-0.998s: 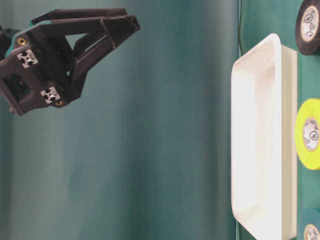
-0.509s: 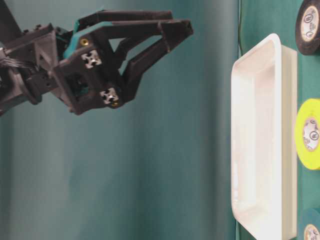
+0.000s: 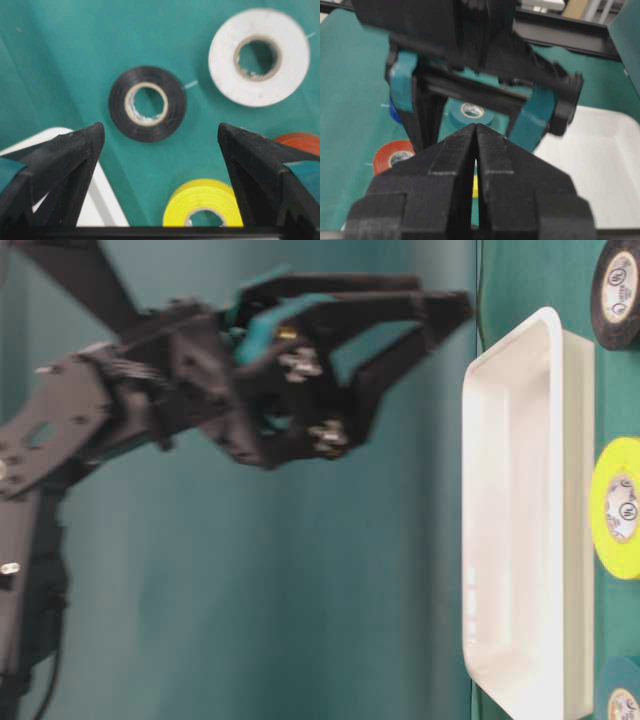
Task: Place the tape from the fixed location into the white case.
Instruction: 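Rotate the left gripper downward above the black tape roll, then lower the left gripper into the black roll's core and close it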
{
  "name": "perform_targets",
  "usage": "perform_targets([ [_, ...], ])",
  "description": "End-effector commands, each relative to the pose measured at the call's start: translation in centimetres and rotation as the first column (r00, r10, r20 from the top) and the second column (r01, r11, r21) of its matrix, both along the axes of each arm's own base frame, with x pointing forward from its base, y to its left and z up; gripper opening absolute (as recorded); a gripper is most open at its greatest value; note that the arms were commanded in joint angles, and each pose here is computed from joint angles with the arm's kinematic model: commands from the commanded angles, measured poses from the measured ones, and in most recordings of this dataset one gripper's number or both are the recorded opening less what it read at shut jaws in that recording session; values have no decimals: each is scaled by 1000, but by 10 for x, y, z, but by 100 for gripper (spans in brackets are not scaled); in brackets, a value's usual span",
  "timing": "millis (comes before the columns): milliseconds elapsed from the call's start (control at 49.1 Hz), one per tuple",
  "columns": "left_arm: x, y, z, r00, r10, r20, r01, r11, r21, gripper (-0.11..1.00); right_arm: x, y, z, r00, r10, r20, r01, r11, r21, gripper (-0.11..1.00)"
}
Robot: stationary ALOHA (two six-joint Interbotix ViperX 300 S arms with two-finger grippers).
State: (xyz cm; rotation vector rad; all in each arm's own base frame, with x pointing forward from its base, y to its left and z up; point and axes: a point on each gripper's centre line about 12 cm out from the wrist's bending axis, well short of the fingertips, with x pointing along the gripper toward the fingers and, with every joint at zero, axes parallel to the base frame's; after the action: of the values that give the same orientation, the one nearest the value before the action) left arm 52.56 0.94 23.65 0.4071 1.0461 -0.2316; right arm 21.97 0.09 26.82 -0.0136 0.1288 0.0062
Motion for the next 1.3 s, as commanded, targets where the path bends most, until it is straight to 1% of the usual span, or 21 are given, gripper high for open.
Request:
perform_targets([
  [0, 1, -1, 3, 1000, -3, 26, 3, 1000, 3, 99, 3, 0, 7, 1000, 2, 20, -2, 1000, 0, 0],
  [265, 9, -6, -39, 1000, -16, 11, 16, 1000, 3, 99, 3, 0, 6, 1000, 2, 14, -2, 1000, 0, 0],
  [407, 13, -3, -63, 1000, -16, -5, 16, 1000, 7, 99, 3, 0, 6, 1000, 1, 12, -1, 1000, 2, 0],
  [530, 14, 1, -76, 999, -27, -22, 28, 999, 15, 99, 4, 0, 4, 1000, 1, 8, -1, 1000, 2, 0],
  [631, 15, 5, -82, 999, -28, -25, 29, 999, 21, 99, 4, 0, 3, 1000, 1, 2, -1, 1000, 2, 0],
  [835, 13, 15, -94, 999, -9, -34, 10, 1000, 19, 99, 4, 0, -1, 1000, 2, -8, -2, 1000, 0, 0],
  [1283, 9, 12, -99, 999, -16, -44, 17, 1000, 20, 98, 4, 0, 0, 1000, 2, -6, -2, 1000, 0, 0],
])
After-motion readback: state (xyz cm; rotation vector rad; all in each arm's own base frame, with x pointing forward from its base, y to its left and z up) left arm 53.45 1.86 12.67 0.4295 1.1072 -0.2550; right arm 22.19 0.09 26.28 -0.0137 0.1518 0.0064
